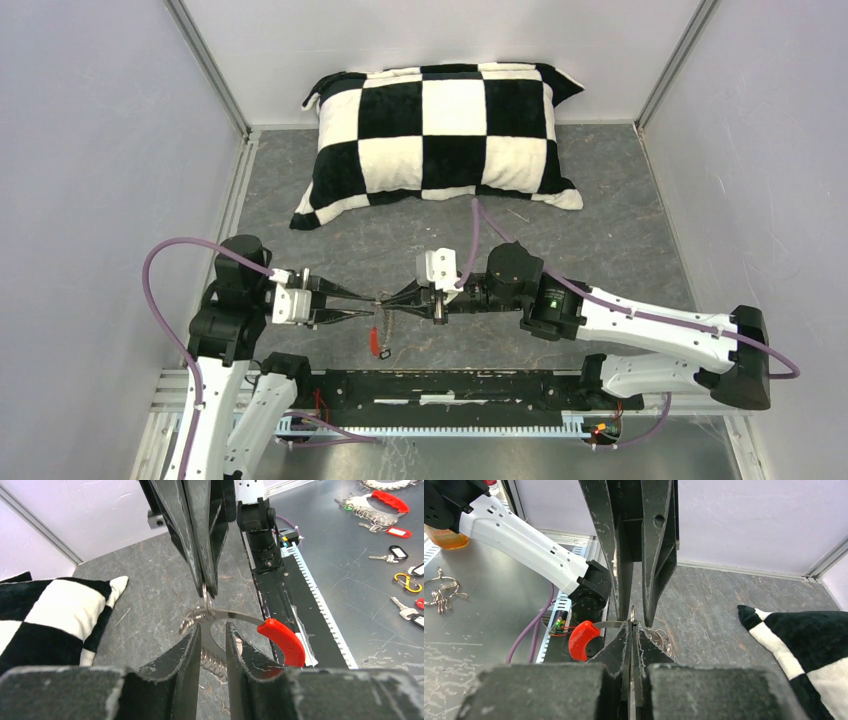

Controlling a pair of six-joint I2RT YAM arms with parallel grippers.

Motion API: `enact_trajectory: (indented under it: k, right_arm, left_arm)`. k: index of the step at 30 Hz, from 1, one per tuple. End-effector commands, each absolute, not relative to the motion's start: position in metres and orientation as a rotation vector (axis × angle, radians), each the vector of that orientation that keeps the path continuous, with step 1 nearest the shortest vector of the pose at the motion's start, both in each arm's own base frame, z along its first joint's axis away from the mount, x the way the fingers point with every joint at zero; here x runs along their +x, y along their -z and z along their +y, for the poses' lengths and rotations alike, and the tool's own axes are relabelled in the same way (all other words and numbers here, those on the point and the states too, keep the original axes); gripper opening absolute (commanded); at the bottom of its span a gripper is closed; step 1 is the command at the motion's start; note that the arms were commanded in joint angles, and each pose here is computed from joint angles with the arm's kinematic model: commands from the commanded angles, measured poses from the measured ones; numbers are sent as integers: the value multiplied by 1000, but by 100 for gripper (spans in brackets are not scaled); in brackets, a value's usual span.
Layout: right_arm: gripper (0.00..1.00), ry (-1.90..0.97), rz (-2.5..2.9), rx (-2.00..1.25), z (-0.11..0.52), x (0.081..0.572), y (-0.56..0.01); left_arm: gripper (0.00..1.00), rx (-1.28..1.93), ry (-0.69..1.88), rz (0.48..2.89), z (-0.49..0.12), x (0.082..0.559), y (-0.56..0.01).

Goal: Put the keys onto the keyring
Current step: Adjust the keyring.

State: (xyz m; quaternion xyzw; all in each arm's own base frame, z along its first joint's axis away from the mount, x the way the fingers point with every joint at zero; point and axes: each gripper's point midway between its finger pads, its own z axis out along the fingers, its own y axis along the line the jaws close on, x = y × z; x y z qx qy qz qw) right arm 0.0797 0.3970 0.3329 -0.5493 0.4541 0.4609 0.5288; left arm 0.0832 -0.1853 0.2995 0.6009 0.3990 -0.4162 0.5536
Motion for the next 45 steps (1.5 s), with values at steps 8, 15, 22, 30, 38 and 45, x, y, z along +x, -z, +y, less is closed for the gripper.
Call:
enact_trajectory:
  k: [8,15,22,30,38,45]
  right_arm:
    - [0,-1197,890,-1145,401,74,-367]
    - [0,-1217,879,-1135,403,73,-363]
    - [0,-1204,888,-1122,400,75,-356]
    - [0,-1217,880,-1119,405,74,-357]
    - [43,-1110,1004,-1241,399,81,-353]
    - [46,-942,1157,-1436,389,90,-351]
  left_arm:
    - [28,1420,1073,907,-187,69,-320]
    - [22,1423,1054,903,-186,71,-323]
    - [22,1423,1062,900,-187,70,-326]
    - [4,1420,1064,910,-187,72,-324]
    - [2,1415,918,976,-184,95,-309]
    - [2,1424,822,993,-181,108,-299]
